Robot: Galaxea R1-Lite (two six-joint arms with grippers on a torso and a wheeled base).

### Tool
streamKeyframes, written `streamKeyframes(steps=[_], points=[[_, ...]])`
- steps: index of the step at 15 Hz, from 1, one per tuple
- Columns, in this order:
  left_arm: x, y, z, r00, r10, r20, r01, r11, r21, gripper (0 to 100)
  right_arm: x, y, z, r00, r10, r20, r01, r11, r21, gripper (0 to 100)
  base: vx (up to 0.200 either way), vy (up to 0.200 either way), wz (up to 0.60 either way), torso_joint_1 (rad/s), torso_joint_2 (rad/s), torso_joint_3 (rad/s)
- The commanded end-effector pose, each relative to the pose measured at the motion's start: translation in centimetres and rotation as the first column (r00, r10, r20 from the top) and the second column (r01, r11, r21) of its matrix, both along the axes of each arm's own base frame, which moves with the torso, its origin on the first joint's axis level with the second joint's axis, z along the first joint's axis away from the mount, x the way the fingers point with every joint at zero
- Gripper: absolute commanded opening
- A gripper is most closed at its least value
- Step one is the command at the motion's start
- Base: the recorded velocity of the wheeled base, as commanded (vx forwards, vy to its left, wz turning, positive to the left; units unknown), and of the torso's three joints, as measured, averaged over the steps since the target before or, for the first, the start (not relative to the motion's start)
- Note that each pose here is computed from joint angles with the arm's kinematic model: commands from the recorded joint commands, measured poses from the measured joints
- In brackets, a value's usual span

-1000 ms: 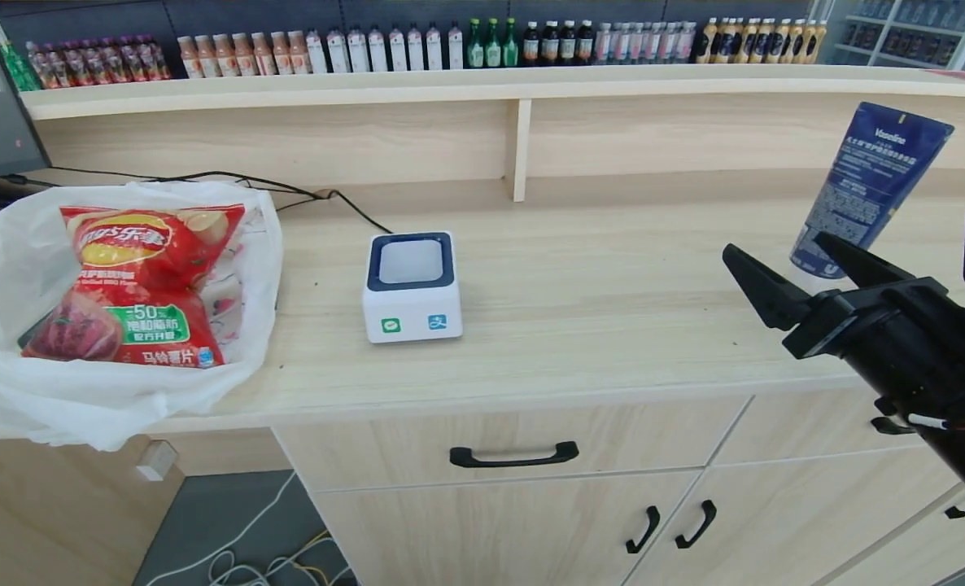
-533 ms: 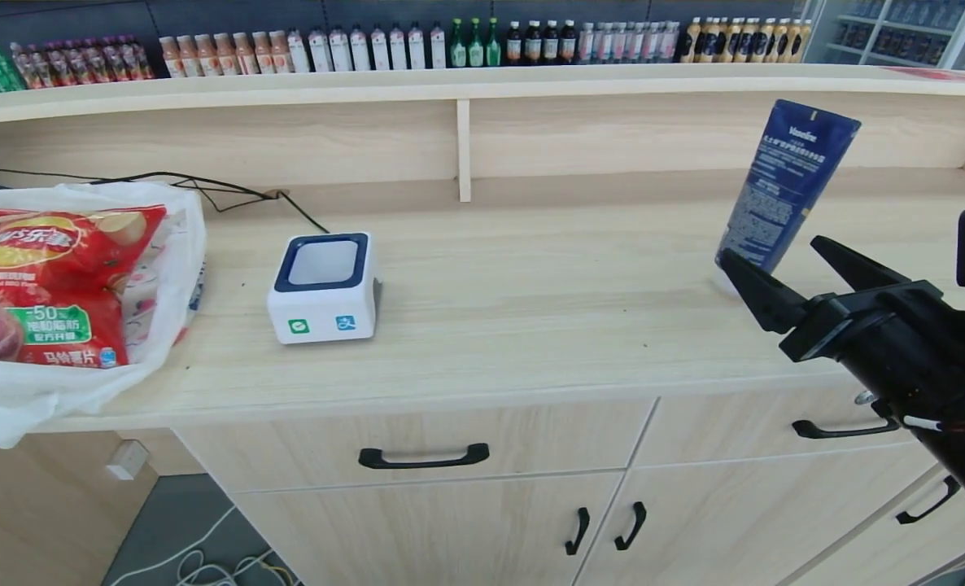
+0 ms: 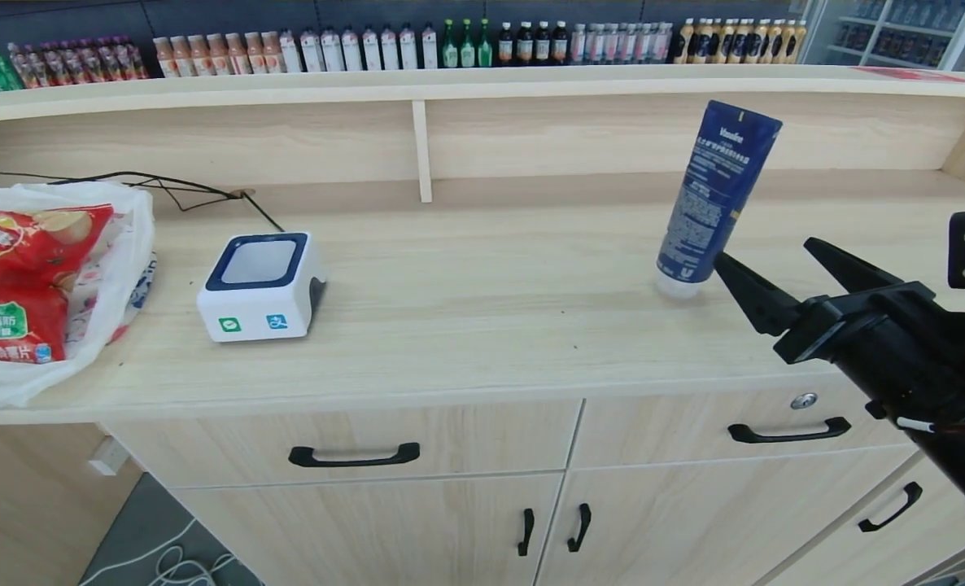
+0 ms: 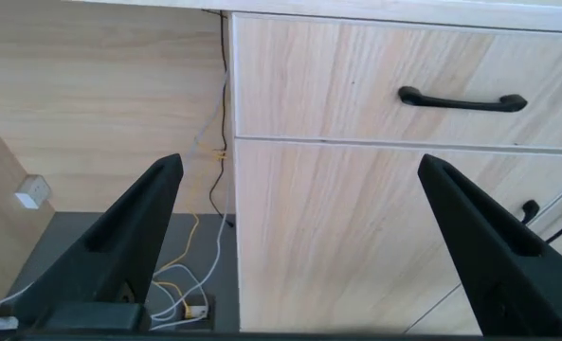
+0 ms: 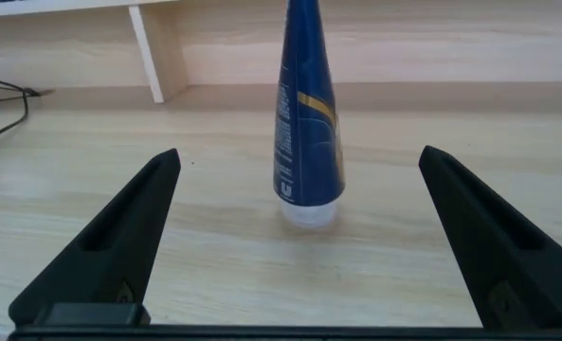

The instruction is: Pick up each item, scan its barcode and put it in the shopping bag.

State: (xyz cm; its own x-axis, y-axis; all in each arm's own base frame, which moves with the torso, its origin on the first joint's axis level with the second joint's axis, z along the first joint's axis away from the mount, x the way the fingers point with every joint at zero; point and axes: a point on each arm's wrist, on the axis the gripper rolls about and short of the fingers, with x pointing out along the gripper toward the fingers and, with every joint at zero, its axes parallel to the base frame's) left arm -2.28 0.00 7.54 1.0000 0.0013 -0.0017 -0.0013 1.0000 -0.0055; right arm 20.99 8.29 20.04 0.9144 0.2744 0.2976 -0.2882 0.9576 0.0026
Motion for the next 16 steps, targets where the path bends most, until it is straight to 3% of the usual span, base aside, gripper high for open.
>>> streamKeyframes(steps=[1,7,16], points=[[0.0,0.0,0.0,1.0,0.0,0.0,0.0,1.0,0.001,100,0.3,0.1,-0.1,1.0,-0.002,-0.002,0.002,1.0,-0.002,100,0.0,0.0,0.0,0.0,0.0,0.0],[0.0,0.0,0.0,1.0,0.0,0.0,0.0,1.0,0.001,100,1.5,1.1,1.0,1.0,0.01,0.017,-0.01,1.0,0.022,100,0.0,0.0,0.0,0.0,0.0,0.0],[0.0,0.0,0.0,1.0,0.0,0.0,0.0,1.0,0.001,100,4.5,1.7,2.9,0.998,-0.008,-0.067,0.009,1.0,0.013,100,0.0,0.0,0.0,0.0,0.0,0.0]])
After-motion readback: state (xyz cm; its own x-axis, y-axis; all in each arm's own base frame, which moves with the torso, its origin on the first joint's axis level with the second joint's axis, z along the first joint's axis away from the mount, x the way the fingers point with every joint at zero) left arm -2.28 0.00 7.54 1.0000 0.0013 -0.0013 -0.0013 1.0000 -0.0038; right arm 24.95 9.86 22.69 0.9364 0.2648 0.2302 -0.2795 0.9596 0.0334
